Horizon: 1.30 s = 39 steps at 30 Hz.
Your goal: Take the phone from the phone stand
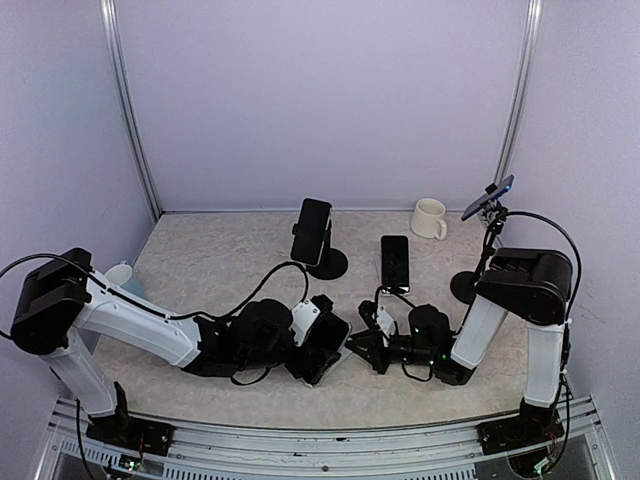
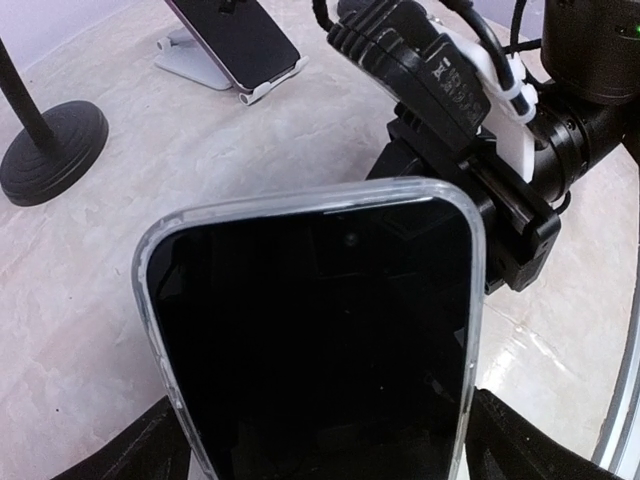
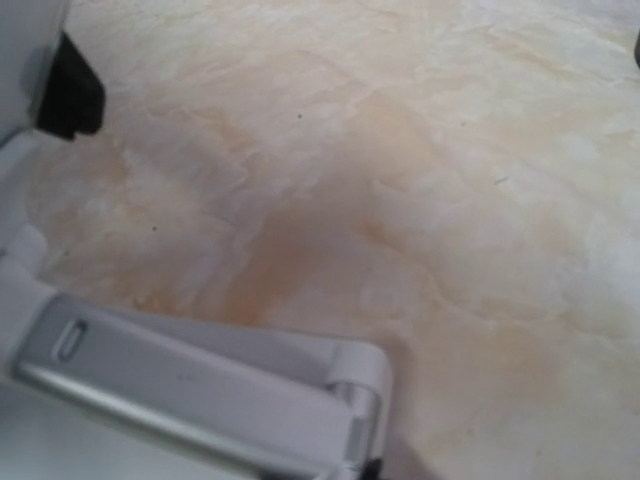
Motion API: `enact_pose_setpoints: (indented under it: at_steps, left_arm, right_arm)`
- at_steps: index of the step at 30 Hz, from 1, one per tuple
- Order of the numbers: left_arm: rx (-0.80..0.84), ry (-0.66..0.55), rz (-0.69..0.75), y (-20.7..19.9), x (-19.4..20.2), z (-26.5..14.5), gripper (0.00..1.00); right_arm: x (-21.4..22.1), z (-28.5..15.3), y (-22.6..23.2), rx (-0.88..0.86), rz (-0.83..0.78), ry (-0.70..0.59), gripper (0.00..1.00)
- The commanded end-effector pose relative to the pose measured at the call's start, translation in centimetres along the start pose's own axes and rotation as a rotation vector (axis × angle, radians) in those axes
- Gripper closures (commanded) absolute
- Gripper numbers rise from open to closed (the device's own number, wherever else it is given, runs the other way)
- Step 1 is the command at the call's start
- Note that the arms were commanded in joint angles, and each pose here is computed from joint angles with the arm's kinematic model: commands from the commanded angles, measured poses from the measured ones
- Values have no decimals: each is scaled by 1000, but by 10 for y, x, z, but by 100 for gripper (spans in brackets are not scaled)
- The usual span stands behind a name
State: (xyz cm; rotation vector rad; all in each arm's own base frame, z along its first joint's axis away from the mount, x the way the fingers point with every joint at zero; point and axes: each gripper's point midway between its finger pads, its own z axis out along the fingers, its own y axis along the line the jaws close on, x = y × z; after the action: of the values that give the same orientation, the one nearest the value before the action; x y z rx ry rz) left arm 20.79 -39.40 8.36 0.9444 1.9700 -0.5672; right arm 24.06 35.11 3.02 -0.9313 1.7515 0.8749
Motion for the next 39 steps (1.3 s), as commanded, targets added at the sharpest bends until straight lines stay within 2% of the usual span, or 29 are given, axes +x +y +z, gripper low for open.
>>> enact_pose_setpoints:
  at_steps: [1, 10, 16, 19, 28, 33, 39]
  left_arm:
    - [-78, 1, -6, 11, -5, 3, 11]
    - [-88, 62, -7, 7, 5, 13, 12]
    - [-82, 25, -29, 6, -7, 7, 31]
    - [-86, -6, -37, 7, -19, 0, 38]
    - [-91, -187, -104, 17, -90, -36, 44]
    - [-139, -182, -198, 52, -103, -54, 45]
    - [-284, -91, -381, 132, -72, -87, 46]
  right_arm:
    - [-5, 0, 4, -18, 17, -32, 88]
    - [-8, -2, 3, -5, 18, -48, 89]
    - [-10, -4, 2, 4, 12, -59, 90]
    - [-10, -3, 1, 16, 6, -59, 90]
    - [-9, 3, -1, 39, -13, -48, 93]
    - [-10, 3, 0, 40, -16, -56, 93]
    - [-14, 2, 3, 27, -27, -74, 93]
